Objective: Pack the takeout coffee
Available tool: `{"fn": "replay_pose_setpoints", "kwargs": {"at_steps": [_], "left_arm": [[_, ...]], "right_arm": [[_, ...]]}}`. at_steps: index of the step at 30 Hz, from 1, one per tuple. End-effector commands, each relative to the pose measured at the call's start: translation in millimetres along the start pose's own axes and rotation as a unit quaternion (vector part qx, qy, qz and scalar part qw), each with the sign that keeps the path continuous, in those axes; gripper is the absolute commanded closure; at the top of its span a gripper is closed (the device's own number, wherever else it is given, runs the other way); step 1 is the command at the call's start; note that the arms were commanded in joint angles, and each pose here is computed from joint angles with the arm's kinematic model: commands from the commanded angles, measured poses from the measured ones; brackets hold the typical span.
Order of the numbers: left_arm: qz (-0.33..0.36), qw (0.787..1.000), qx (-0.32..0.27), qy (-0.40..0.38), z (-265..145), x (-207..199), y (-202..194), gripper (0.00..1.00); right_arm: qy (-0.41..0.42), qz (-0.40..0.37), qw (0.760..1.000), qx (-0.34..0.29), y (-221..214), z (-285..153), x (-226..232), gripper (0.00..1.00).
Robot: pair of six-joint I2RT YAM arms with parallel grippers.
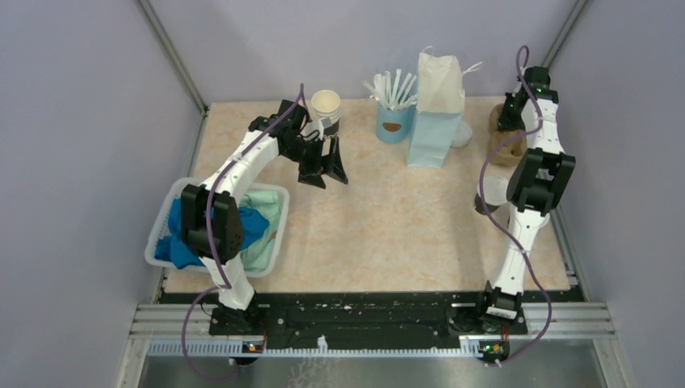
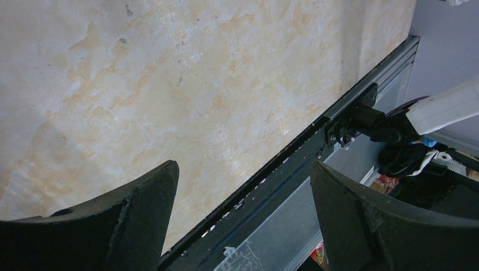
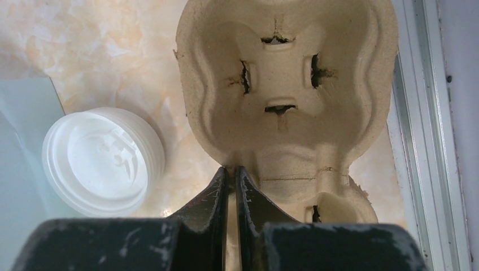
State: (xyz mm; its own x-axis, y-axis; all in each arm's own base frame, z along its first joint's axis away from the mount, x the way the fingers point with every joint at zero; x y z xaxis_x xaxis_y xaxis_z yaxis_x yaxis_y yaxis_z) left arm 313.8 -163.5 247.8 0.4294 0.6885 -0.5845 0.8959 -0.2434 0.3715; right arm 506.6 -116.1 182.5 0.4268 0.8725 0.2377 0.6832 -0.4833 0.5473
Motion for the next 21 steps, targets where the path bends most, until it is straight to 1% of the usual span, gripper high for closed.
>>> {"fn": "replay_pose_setpoints", "kwargs": {"at_steps": [1,2,5,8,12,14,16,19,21], "left_arm": [[0.020,1.000,-0.019,-0.008,-8,-6,8,0.08],[0.019,1.000,-0.018,-0.008,-7,-5,8,0.08],[0.018,1.000,-0.017,-0.009,-7,-5,6,0.08],[0.019,1.000,-0.018,-0.010,-8,-6,6,0.08],[0.019,1.000,-0.017,-0.010,-8,-6,5,0.08],[0.018,1.000,-0.017,-0.010,-8,-6,4,0.08],[0.019,1.000,-0.018,-0.010,-8,-6,4,0.08],[0.020,1.000,-0.019,-0.009,-9,-6,4,0.08],[0.020,1.000,-0.020,-0.009,-9,-6,5,0.08]], "right_arm": [[0.029,0.013,0.998,-0.046,24,-28,6,0.93],[0.033,0.015,0.998,-0.045,24,-29,4,0.90],[0.048,0.031,0.998,-0.035,23,-25,-3,0.88],[0.060,0.046,0.997,-0.025,21,-18,-9,0.93],[0.064,0.046,0.997,-0.017,19,-11,-10,1.00],[0.063,0.049,0.997,-0.016,18,-11,-10,1.00],[0.064,0.053,0.996,-0.019,20,-16,-9,1.00],[0.063,0.053,0.996,-0.039,29,-38,-4,1.00],[0.041,0.042,0.996,-0.061,33,-54,0,1.00]]}}
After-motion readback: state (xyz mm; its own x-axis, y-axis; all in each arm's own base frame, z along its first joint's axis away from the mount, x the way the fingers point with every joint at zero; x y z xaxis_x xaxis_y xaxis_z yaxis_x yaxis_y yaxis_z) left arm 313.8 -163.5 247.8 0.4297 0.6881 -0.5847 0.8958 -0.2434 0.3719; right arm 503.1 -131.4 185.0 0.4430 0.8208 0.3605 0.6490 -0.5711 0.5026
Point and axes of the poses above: each gripper's point midway between its finger pads, its own z axis out along the fingers, its own x axis along the line the jaws close on, y = z × x, the point moved 10 cm from there along -z, back along the fingers, and after that the axes turned 11 degrees about z, right-handed, at the moved point
